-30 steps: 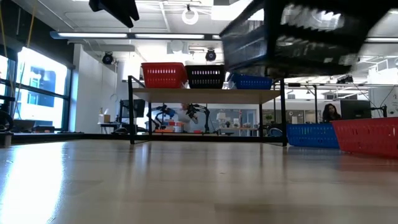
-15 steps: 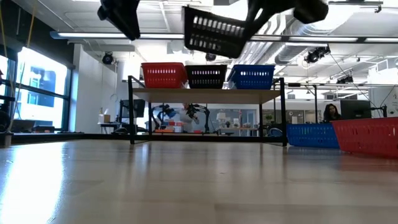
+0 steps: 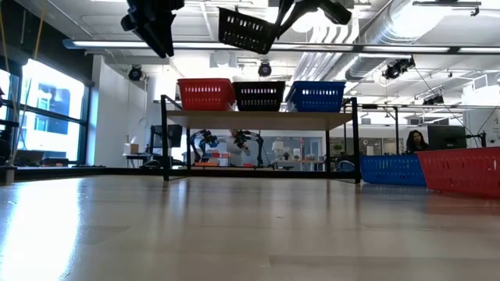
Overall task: Stack baskets on shelf by color
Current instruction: Stack the black bin on top of the black bins on the shelf
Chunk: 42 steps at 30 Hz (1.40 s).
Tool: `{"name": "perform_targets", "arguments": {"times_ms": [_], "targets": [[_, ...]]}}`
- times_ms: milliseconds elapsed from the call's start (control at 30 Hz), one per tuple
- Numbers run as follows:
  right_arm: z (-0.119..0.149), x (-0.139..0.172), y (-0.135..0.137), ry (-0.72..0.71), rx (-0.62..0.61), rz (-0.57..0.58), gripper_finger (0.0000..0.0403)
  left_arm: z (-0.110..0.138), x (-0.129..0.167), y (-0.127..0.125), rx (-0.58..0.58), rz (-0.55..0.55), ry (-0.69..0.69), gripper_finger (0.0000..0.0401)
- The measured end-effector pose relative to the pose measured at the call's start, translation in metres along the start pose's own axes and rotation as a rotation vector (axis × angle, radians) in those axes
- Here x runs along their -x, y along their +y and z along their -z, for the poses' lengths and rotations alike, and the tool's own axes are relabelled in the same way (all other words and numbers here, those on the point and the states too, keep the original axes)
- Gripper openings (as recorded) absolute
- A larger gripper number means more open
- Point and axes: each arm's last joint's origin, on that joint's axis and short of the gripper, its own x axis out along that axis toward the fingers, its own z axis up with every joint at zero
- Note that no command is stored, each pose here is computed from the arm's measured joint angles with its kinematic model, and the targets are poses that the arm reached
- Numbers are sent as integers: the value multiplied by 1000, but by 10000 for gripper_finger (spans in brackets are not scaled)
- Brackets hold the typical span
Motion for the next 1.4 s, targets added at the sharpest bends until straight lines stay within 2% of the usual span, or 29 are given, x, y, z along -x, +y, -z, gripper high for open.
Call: {"name": "perform_targets", "arguments": {"times_ms": [333, 667, 933, 1133, 1400], "targets": [[-72, 12, -13, -109, -30, 17, 0, 0, 0, 0, 0, 0, 0, 172], [-115, 6, -39, -100, -125, 47, 0, 0, 0, 0, 17, -1, -1, 172], [-128, 2, -55, 7, -234, 42, 0, 0, 0, 0, 21, 0, 0, 172], [-125, -4, -52, 66, -270, 20, 0, 0, 0, 0, 36, 0, 0, 172], [-115, -31, -45, 131, -278, 55, 0, 0, 0, 0, 44, 0, 0, 172]]}}
